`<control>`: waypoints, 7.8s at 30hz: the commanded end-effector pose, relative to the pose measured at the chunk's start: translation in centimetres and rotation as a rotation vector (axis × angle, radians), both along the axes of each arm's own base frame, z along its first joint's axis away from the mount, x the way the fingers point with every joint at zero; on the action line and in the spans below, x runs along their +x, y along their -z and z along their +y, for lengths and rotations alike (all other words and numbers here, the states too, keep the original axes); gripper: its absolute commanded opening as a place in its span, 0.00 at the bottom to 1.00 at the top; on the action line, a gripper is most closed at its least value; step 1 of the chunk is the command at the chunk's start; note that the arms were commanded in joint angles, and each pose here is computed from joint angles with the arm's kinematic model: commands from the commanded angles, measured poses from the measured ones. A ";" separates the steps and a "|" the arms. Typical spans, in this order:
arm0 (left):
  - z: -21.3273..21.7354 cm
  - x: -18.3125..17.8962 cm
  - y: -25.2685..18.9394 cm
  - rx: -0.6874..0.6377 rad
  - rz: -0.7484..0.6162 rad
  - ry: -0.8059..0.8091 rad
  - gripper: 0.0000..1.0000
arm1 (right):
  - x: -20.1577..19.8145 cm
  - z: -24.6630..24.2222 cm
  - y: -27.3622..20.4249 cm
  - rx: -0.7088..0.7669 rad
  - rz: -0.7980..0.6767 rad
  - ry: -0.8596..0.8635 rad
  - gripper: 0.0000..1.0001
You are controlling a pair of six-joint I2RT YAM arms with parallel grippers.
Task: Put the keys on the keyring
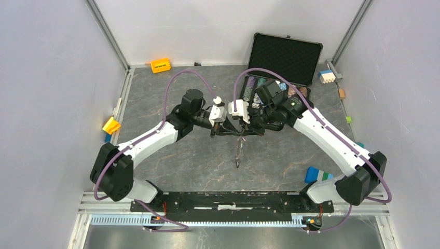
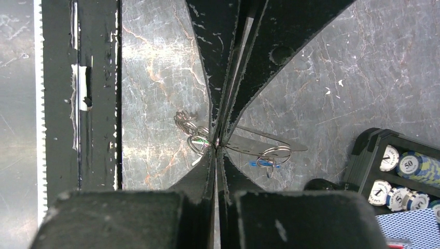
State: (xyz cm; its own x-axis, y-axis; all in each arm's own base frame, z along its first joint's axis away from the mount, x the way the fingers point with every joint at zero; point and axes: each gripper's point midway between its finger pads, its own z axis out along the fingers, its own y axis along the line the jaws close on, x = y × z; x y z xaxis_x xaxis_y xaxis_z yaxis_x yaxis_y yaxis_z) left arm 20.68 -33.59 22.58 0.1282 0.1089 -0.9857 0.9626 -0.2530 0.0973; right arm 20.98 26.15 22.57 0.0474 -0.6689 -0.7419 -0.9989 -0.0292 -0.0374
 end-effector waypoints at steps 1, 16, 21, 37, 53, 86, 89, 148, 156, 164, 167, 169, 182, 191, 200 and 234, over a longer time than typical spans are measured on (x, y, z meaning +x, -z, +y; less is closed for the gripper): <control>0.1 -0.6 -0.8 -0.015 -0.055 0.019 0.02 | 0.8 0.6 -1.8 0.074 -0.072 0.014 0.09; 0.1 -0.5 -3.4 -0.096 0.088 -0.078 0.02 | -0.9 -1.2 -2.7 0.218 -0.065 0.001 0.52; -0.3 -0.3 -4.5 -0.138 0.179 -0.112 0.02 | -1.6 -1.0 -1.8 0.248 -0.051 -0.025 0.54; -0.3 -0.5 -4.7 -0.163 0.199 -0.110 0.02 | -0.3 -0.2 -1.3 0.260 -0.045 0.004 0.23; 0.0 -0.9 -5.1 -0.172 0.179 -0.092 0.02 | -0.8 -1.2 -0.5 0.213 -0.055 0.008 0.00; 0.0 -1.3 -5.5 -0.226 0.208 -0.082 0.02 | 0.4 -1.7 -3.3 0.304 -0.081 0.031 0.33; 0.0 -1.2 -5.6 -0.236 0.219 -0.089 0.02 | -0.4 -1.4 -4.0 0.352 -0.061 -0.005 0.34; 0.0 0.2 -2.7 -0.108 0.168 -0.146 0.23 | 0.6 -1.2 -3.4 0.229 -0.096 0.041 0.00; 1.5 1.1 -0.1 0.087 -0.048 -0.146 0.52 | 0.3 -1.8 -0.9 -0.012 -0.074 0.016 0.00; 2.4 1.3 1.4 0.092 -0.130 -0.154 0.57 | 0.8 -2.3 -1.3 -0.134 -0.122 0.006 0.00; 2.7 1.7 1.8 0.089 -0.130 -0.176 0.57 | 1.1 -2.8 -1.6 -0.173 -0.158 0.006 0.00; 2.7 2.0 1.9 0.070 -0.128 -0.188 0.57 | 1.3 -3.2 -1.5 -0.204 -0.184 0.000 0.00; 4.3 5.0 2.8 0.066 -0.097 -0.248 0.56 | 2.5 -6.4 1.5 -0.473 -0.223 -0.007 0.00; 5.2 5.2 3.9 0.119 -0.094 -0.255 0.56 | 3.4 -8.0 2.4 -0.638 -0.287 0.066 0.00; 5.9 5.0 5.1 0.136 -0.074 -0.283 0.55 | 3.7 -8.6 2.7 -0.788 -0.385 0.099 0.00; 0.5 0.3 0.7 -0.246 -0.092 -0.029 0.41 | -0.2 -1.0 2.4 -0.428 -0.160 -0.116 0.00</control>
State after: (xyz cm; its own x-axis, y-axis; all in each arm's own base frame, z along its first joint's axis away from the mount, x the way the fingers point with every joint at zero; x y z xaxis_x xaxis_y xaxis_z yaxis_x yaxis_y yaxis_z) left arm 22.51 -32.28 20.00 0.2004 -0.0306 -0.9792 0.9694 -0.1386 0.2027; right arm 20.66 23.92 18.90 0.2133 -0.9242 -0.3169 -0.9739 -0.1754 -0.1439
